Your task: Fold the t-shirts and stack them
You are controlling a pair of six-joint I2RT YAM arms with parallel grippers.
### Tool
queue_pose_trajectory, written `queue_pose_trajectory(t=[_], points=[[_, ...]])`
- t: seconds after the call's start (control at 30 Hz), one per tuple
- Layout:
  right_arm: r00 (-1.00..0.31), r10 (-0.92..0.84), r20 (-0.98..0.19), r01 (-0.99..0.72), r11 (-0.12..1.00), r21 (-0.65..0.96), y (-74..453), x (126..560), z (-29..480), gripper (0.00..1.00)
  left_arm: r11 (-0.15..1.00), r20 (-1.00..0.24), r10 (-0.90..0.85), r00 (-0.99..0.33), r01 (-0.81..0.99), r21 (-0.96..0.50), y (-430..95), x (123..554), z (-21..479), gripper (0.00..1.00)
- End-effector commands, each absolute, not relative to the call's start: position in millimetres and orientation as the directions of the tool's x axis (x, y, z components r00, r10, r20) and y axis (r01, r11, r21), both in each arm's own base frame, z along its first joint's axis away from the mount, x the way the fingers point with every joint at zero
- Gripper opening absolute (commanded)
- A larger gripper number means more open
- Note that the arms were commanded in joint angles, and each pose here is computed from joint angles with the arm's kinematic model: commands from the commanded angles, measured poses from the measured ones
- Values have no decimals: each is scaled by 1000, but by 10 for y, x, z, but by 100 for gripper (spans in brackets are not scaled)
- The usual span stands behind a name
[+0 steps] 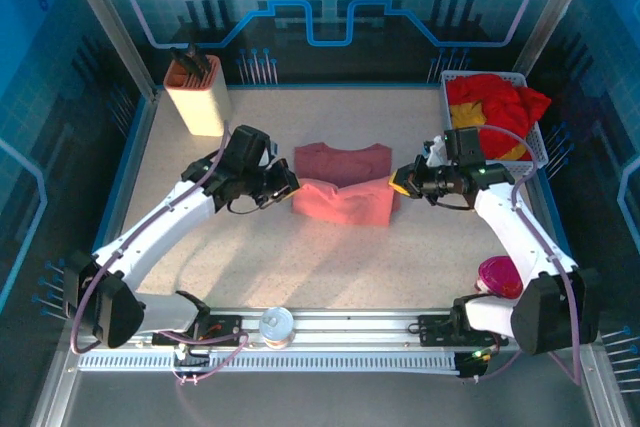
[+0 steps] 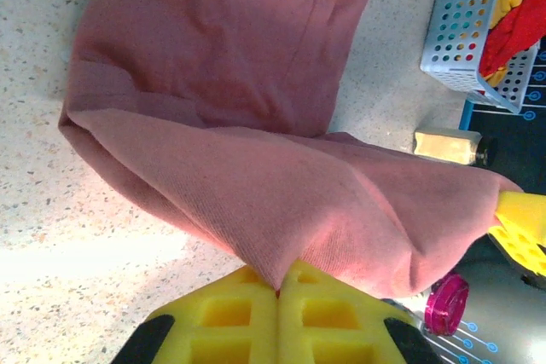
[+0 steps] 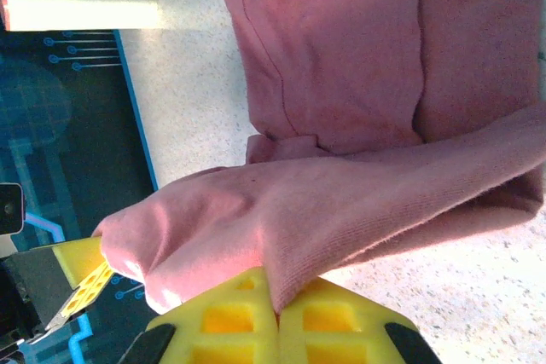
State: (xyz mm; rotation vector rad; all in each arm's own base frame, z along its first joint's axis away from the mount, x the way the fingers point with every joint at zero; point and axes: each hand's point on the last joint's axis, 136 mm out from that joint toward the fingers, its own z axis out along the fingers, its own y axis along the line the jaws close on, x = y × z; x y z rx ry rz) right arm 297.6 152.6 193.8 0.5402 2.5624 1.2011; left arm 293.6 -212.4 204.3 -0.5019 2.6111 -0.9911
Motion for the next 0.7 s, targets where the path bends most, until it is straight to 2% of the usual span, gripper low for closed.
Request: queue_pose_trajectory(t=[0.0, 0.23, 0.67], points=[[-897, 433, -88, 188, 555, 811, 1631, 3118, 2111, 0, 670, -205, -426, -881, -155, -726, -2216, 3137, 2318, 0], [-891, 448, -69, 205, 534, 820, 1650, 3381, 2049, 0, 668, -228, -427, -875, -135, -732, -2307, 3448, 2359, 0], [-882, 471, 10, 271, 490, 829, 1605, 3884, 1707, 0, 615, -199, -465, -862, -153, -774, -2254, 4143, 2162, 0]])
